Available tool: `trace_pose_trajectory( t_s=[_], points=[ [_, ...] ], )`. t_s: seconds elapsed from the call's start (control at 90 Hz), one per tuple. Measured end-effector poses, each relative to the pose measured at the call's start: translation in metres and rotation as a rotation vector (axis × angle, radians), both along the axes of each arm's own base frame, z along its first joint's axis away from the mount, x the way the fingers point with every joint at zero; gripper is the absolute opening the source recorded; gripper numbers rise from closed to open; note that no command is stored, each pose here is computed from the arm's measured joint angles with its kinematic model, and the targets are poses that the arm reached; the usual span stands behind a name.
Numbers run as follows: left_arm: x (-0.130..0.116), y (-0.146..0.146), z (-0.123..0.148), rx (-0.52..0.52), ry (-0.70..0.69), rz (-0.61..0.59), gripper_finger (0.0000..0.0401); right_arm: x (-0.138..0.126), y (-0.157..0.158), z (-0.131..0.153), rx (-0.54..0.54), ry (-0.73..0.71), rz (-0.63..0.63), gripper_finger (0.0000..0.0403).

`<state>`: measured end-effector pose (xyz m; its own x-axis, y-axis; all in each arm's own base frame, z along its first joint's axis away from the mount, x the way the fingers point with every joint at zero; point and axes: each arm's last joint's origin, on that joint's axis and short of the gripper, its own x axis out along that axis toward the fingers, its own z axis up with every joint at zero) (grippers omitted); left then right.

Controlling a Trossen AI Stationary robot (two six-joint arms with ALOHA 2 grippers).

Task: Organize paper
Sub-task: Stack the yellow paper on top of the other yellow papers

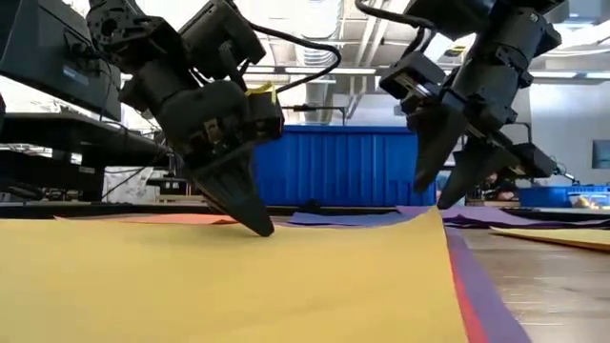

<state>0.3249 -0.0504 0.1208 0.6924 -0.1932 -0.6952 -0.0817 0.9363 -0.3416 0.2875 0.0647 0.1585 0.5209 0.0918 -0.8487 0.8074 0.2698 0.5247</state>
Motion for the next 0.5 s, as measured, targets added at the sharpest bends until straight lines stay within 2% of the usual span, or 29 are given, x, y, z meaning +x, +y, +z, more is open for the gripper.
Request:
trace_pose_trajectory(
  t_s=[0.267, 0.411, 0.5],
  points=[
    [0.000, 0.000, 0.000, 0.002, -0.001, 0.000, 0.0006, 0.002, 0.001, 0.001, 0.026, -0.018, -0.036, 0.0123],
    [0.000, 0.000, 0.000, 0.003, 0.000, 0.000, 0.0006, 0.006, 0.003, -0.017, 0.030, 0.033, -0.069, 0.0123],
    [0.000, 0.000, 0.000, 0.003, 0.000, 0.000, 0.0006, 0.016, 0.007, -0.026, 0.043, -0.018, -0.059, 0.0123]
  ],
)
